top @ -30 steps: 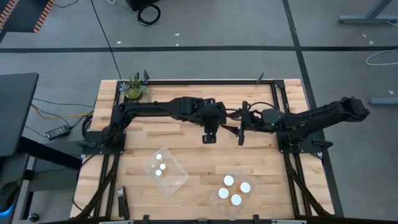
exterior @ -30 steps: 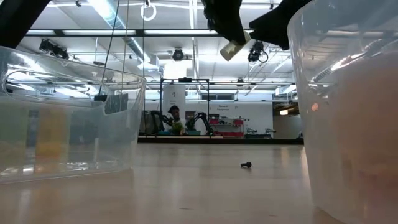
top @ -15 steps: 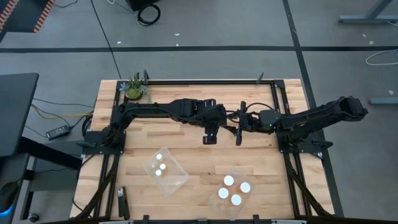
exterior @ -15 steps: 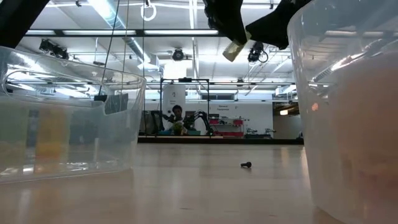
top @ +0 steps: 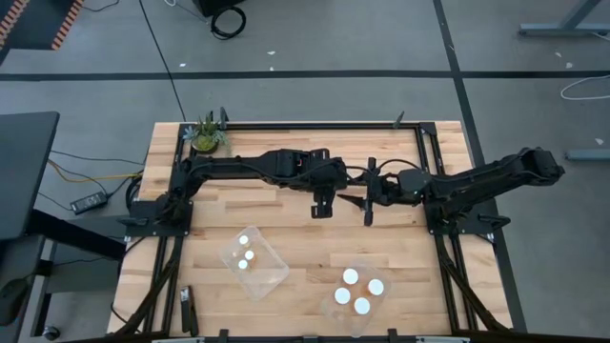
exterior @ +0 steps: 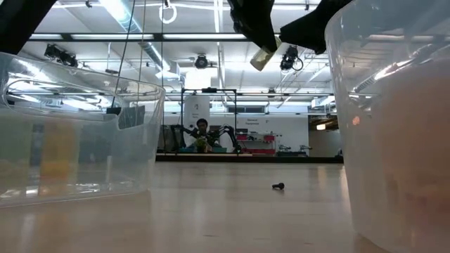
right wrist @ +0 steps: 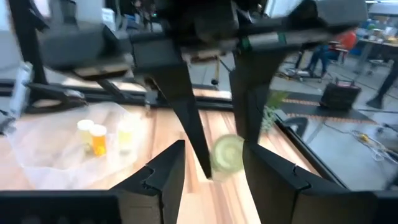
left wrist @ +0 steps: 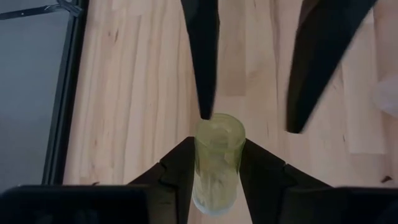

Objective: Pick and place medicine bottles into bin by pill shape (circle, oval)
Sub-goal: Adjust the small yellow pill bottle

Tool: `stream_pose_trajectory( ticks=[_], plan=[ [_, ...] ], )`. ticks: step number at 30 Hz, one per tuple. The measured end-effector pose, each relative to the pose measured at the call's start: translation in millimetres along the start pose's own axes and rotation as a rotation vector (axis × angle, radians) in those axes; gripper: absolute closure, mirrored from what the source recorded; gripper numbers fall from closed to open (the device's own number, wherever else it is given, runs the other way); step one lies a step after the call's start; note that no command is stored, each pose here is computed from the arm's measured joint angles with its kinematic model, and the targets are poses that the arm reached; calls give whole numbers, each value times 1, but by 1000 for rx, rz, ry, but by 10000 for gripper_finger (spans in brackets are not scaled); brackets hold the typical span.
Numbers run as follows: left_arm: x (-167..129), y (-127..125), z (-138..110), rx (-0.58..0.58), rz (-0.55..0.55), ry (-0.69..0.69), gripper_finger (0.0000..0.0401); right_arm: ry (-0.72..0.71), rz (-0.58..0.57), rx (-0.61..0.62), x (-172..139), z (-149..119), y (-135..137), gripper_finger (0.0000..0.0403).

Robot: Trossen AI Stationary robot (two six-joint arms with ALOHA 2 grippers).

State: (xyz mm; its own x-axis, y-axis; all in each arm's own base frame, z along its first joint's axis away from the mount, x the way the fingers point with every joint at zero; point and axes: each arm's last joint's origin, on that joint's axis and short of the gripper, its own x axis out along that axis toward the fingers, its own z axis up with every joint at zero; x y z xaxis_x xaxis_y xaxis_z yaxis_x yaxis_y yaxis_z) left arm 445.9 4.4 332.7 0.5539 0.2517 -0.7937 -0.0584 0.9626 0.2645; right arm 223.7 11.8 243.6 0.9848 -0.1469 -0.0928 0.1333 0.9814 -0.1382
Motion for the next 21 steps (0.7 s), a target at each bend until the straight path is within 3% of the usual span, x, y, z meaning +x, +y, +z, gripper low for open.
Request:
stream_pose_trajectory(
  ticks=[13, 21],
  plan=[
    [-24, 20, 8, -57, 30, -126, 287, 62, -94, -23, -3, -4, -4, 233],
    [-32, 21, 21, -67, 12, -272, 285, 44, -116, -12, -3, -2, -6, 191]
  ],
)
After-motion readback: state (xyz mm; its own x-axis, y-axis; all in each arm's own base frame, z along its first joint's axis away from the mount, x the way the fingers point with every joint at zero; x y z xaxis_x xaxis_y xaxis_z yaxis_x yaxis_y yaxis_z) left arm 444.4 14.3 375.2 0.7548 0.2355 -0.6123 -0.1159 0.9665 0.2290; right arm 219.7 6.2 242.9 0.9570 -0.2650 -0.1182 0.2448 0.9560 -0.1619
